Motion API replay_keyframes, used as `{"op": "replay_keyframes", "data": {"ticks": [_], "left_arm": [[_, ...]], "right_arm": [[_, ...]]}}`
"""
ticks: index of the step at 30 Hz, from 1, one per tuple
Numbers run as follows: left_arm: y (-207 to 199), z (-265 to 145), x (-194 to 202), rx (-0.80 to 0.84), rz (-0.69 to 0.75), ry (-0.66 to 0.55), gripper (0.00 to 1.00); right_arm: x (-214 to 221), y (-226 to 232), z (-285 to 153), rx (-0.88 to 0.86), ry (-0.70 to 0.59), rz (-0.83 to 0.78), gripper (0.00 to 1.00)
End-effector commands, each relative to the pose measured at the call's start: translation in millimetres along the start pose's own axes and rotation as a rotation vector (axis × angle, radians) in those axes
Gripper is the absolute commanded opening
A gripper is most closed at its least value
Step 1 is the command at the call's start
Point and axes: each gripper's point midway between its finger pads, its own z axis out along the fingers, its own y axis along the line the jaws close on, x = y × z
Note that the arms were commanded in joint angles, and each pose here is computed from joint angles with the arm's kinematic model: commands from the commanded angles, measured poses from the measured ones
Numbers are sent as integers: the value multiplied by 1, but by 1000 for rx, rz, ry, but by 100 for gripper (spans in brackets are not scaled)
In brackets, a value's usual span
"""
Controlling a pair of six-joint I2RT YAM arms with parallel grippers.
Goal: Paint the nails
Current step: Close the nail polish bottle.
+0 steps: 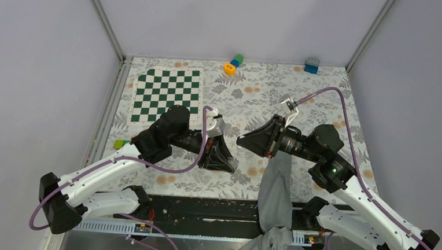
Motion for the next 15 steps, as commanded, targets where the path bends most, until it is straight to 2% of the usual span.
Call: {"op": "replay_keyframes", "data": {"ticks": [1,15], "left_arm": [[-13,-2,-14,46,78,-45,0],[-17,0,-17,76,57,-61,0]], "right_arm": [[-5,5,4,-24,-20,-40,0],[1,6,5,-33,1,-41,0]]}}
